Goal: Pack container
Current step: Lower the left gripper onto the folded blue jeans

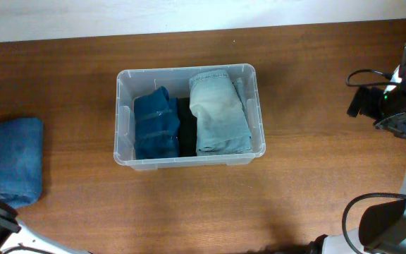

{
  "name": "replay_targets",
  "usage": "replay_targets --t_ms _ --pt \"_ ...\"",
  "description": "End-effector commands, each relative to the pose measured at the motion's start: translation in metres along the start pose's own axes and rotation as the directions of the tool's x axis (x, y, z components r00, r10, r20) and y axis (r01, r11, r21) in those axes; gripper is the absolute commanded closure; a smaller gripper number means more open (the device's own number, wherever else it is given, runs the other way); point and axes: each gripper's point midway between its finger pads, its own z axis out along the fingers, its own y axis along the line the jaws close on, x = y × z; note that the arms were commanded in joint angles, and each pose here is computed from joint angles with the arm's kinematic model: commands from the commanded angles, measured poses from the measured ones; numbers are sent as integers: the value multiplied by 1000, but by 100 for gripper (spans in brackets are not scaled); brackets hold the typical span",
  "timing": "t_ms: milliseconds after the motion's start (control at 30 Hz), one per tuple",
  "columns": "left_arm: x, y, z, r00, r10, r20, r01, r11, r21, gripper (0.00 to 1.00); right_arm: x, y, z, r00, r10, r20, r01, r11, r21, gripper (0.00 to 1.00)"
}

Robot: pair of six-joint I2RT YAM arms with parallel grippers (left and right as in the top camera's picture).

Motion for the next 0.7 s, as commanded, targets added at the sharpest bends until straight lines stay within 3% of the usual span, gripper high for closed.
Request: replay_targets --t_ms 0,333,667 --pt "9 -16 26 993 104 -48 -103 994 39 13 -2 -3 -2 1000 8 8 -8 1000 8 2" --pt "28 -30 60 981 144 -132 -140 989 43 13 -2 -3 -2 1000 8 9 -8 1000 8 1" --pt "66 -71 72 949 232 -213 -217 972 90 13 -2 -3 -2 1000 8 8 -8 1000 8 2"
